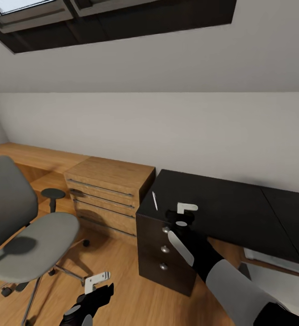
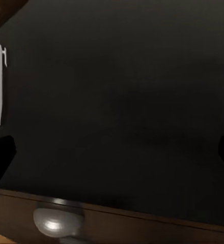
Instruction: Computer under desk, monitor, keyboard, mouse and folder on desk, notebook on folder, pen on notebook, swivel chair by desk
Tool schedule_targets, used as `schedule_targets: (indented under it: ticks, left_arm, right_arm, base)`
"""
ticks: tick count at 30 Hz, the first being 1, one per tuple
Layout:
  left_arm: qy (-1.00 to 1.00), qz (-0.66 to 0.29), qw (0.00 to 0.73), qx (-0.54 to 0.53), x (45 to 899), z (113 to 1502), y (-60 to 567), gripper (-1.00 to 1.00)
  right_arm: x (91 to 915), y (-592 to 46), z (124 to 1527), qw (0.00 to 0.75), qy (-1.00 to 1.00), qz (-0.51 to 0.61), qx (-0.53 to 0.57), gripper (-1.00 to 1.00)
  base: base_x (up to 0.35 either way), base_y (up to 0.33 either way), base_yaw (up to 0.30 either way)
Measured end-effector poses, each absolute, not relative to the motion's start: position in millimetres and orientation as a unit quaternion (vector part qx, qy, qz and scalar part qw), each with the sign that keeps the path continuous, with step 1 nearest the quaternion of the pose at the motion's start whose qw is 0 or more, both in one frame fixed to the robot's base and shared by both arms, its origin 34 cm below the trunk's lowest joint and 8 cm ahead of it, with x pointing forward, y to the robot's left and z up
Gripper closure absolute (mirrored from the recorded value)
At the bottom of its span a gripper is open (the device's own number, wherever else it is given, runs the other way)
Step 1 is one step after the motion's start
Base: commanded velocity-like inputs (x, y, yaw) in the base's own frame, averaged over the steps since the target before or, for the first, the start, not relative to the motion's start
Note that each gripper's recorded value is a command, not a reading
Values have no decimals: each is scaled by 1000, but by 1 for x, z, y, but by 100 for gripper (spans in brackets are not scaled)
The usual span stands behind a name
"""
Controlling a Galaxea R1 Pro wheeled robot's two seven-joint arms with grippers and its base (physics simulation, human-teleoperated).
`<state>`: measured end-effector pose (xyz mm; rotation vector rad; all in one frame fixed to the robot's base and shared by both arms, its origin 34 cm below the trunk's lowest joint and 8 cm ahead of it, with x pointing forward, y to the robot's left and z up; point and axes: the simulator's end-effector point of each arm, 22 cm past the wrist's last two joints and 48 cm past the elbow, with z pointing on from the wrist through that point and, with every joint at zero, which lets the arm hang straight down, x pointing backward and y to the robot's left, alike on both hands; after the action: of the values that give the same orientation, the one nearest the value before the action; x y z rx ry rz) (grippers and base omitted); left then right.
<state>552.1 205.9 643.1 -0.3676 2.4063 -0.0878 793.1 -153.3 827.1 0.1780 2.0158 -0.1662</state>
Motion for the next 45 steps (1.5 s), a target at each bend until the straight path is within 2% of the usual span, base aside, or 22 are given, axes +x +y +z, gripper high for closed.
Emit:
schedule_targets:
  ticks: [8,15,34,45]
  left_arm:
    - [927,-33,347,-142,552,644,207,-100]
    - [927,-32,347,-143,553,644,208,-100]
    - [927,-31,346,-142,552,643,208,-100]
    - [927,-31,347,-142,553,644,208,-100]
  right_arm:
    - [790,-159,815,516,850,-80,73,-100]
    - [790,-158,814,515,850,-78,73,-100]
    - [790,-157,814,515,850,-77,72,-100]
    - [790,-159,812,514,851,-79,73,-100]
  base:
    - [243,0,0]
    - [50,0,40]
    - [2,0,259]
    - [144,0,43]
